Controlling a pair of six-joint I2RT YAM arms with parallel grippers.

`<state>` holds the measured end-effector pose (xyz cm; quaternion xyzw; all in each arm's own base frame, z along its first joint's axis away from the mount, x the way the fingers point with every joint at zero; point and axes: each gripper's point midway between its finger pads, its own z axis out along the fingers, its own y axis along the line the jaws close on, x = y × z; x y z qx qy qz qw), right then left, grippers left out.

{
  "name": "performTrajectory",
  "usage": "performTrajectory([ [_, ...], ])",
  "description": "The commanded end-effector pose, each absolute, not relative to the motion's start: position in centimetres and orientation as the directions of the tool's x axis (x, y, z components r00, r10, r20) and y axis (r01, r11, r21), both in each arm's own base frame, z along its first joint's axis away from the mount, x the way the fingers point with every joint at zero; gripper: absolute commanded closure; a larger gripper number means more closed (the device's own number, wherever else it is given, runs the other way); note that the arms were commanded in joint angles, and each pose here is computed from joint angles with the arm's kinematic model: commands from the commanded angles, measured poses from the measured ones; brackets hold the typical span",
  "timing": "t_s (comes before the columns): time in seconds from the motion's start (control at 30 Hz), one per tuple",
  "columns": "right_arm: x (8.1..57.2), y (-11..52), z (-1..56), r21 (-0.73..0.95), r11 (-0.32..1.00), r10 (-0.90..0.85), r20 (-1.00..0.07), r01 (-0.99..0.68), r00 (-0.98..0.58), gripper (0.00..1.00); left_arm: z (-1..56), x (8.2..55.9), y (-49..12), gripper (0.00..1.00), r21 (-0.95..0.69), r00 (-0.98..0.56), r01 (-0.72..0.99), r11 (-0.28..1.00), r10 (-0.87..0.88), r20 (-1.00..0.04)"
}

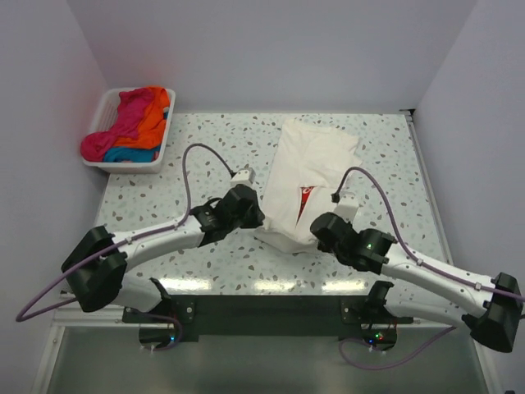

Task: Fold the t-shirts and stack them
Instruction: Fold the tshirt

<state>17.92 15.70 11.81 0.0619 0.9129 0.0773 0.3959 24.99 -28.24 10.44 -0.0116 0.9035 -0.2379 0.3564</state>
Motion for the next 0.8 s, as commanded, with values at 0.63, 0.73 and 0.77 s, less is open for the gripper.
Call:
performTrajectory([
  [0.63,33.9,11.0,11.4,0.283,0.945,0.319,-0.674,0.166,-0.666,1.0,12.7,41.7,-33.6,1.0,-0.458,-0.639,0.19,0.868,-0.244,-0.729],
  [0.73,35.3,9.9,10.5,0.299,0.933,0.355,-0.657,0.202,-0.665,1.0,12.4,43.3,-33.9,1.0,-0.456,-0.641,0.191,0.869,-0.241,-0.729],
  [0.77,35.6,9.9,10.6,0.312,0.929,0.363,-0.653,0.201,-0.665,1.0,12.2,43.7,-33.8,1.0,-0.459,-0.644,0.19,0.868,-0.242,-0.726],
])
